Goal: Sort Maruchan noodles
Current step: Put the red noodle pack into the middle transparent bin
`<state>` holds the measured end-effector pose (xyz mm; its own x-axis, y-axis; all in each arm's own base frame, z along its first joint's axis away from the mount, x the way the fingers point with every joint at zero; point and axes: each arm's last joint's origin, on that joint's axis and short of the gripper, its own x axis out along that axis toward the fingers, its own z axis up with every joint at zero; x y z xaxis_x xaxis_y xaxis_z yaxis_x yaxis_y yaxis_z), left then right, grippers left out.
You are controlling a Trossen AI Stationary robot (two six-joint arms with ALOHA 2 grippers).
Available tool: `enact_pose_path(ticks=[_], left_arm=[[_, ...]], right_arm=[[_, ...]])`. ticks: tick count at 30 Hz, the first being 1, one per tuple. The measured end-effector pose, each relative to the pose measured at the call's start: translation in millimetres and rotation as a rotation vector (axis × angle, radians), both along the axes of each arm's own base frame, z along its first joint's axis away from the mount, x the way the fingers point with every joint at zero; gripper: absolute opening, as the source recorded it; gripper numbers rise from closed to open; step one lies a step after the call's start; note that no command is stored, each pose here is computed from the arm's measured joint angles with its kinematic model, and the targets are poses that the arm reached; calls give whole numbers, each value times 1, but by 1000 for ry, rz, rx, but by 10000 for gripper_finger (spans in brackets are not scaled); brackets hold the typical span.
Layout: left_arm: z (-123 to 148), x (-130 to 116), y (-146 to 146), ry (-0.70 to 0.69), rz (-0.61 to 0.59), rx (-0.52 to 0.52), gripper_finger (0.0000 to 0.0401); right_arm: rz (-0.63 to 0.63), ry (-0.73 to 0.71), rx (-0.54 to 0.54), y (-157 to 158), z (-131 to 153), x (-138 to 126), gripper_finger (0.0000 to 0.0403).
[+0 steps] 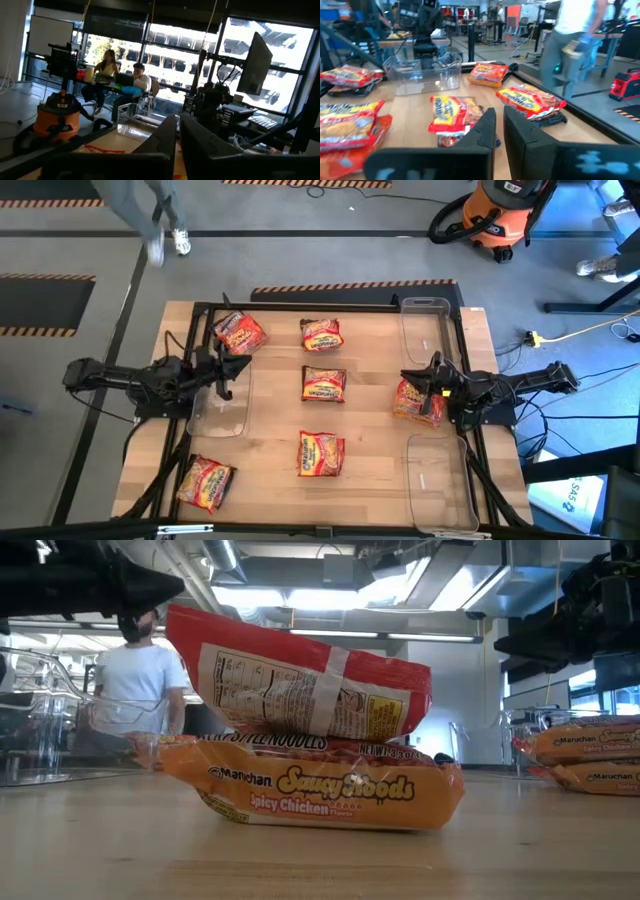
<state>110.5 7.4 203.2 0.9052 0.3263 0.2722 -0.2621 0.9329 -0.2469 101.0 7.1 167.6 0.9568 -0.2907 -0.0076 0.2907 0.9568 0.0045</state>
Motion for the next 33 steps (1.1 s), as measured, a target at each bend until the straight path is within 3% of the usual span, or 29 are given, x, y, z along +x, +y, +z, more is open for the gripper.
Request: enact_pose_path(ticks=[11, 21, 29, 33], left_arm=[[29, 47, 6, 181, 43, 8, 18], [34, 95, 9, 320, 47, 7, 18], [41, 137, 3, 401, -147, 157, 18], [44, 157, -1, 402, -276, 175, 18]], right_arm=[[-44, -40, -4, -1, 4, 0, 17], [-43, -40, -5, -1, 4, 0, 17], [-43, -39, -5, -1, 4, 0, 17], [-43, -38, -5, -1, 4, 0, 17]])
